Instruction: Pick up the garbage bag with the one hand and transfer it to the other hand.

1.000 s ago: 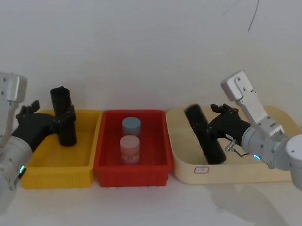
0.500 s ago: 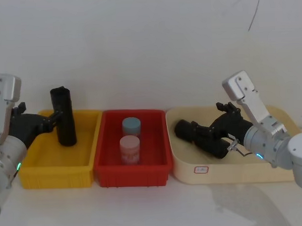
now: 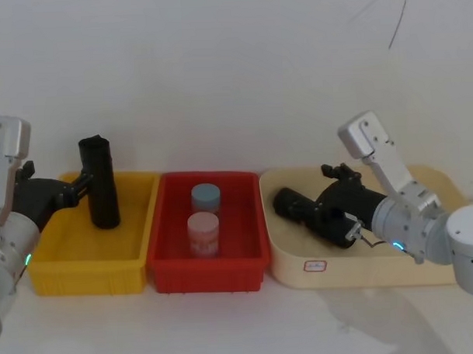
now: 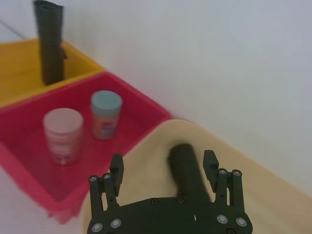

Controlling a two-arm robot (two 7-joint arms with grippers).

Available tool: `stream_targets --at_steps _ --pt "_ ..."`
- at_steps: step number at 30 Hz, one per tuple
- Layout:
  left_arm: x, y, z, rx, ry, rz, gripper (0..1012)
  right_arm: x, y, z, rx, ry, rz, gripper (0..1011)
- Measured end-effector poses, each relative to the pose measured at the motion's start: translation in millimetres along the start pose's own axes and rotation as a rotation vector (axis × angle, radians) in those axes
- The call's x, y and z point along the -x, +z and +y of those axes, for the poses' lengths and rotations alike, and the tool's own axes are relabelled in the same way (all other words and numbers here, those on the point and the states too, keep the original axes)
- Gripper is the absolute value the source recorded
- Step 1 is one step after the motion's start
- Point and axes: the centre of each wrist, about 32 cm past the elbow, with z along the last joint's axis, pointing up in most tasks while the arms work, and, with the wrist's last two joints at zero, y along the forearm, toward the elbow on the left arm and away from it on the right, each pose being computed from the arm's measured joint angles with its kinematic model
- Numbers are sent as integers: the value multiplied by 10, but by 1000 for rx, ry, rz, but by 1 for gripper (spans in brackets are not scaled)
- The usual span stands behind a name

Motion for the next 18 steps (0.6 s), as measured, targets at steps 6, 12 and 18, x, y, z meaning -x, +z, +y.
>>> stream_targets --at_steps 6,12,18 --pt "-2 -3 -6 -2 6 -2 1002 47 49 46 -10 84 23 1001" --pt "-4 -6 -9 -3 10 -2 1002 105 113 127 -12 166 46 1001" --pt "-5 -6 -11 -3 12 -3 1002 196 222 272 5 250 70 1002"
